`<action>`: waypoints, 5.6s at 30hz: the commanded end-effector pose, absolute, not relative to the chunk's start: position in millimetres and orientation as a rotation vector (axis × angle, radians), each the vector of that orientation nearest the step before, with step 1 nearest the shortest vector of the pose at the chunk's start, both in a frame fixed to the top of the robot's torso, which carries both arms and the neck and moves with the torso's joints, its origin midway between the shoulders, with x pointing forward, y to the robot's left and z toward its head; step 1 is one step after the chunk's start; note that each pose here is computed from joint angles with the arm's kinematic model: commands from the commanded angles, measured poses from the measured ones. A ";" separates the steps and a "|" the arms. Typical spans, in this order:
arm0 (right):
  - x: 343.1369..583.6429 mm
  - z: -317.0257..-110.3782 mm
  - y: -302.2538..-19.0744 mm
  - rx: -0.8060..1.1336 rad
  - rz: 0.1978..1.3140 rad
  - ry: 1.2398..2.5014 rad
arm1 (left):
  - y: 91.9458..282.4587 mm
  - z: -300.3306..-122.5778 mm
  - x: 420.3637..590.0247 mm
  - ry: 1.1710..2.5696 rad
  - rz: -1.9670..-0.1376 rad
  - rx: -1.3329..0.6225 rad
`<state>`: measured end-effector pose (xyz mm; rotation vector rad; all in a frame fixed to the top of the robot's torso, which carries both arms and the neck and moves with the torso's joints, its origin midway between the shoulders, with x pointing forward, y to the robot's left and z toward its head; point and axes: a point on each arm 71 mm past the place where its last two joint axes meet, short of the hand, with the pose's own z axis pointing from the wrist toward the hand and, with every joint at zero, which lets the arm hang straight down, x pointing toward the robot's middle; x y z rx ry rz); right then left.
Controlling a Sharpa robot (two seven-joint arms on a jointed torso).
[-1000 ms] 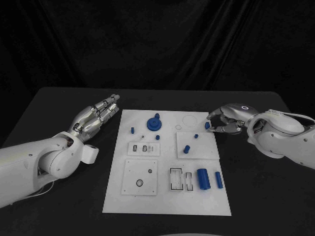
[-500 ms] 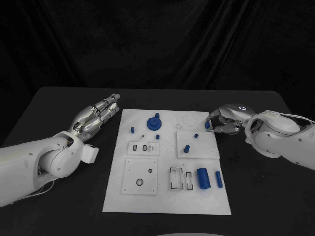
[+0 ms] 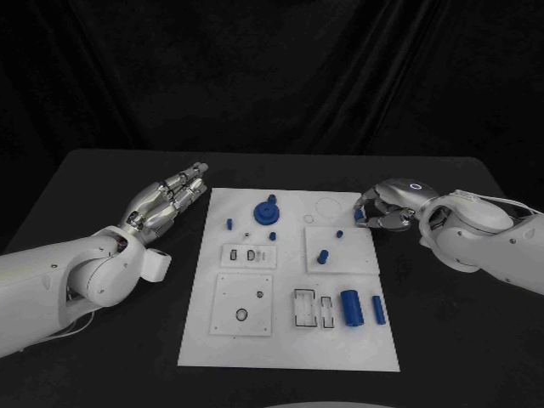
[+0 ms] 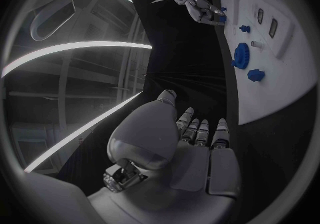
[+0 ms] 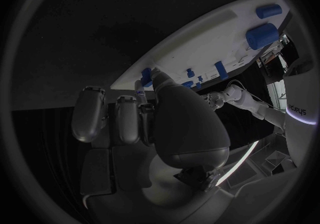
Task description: Assemble the parts on the task board
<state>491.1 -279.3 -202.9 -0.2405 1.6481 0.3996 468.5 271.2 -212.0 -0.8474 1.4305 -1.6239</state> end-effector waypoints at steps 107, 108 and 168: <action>453.1 -223.6 -89.0 -0.483 0.740 1.730 | 259.5 -214.2 469.6 1.466 -1.664 -0.847; 453.1 -223.7 -89.1 -0.483 0.740 1.731 | 259.5 -214.2 469.6 1.467 -1.664 -0.847; 474.3 -107.6 -216.7 -0.313 0.628 1.436 | 235.6 -140.1 471.6 1.642 -1.087 -0.250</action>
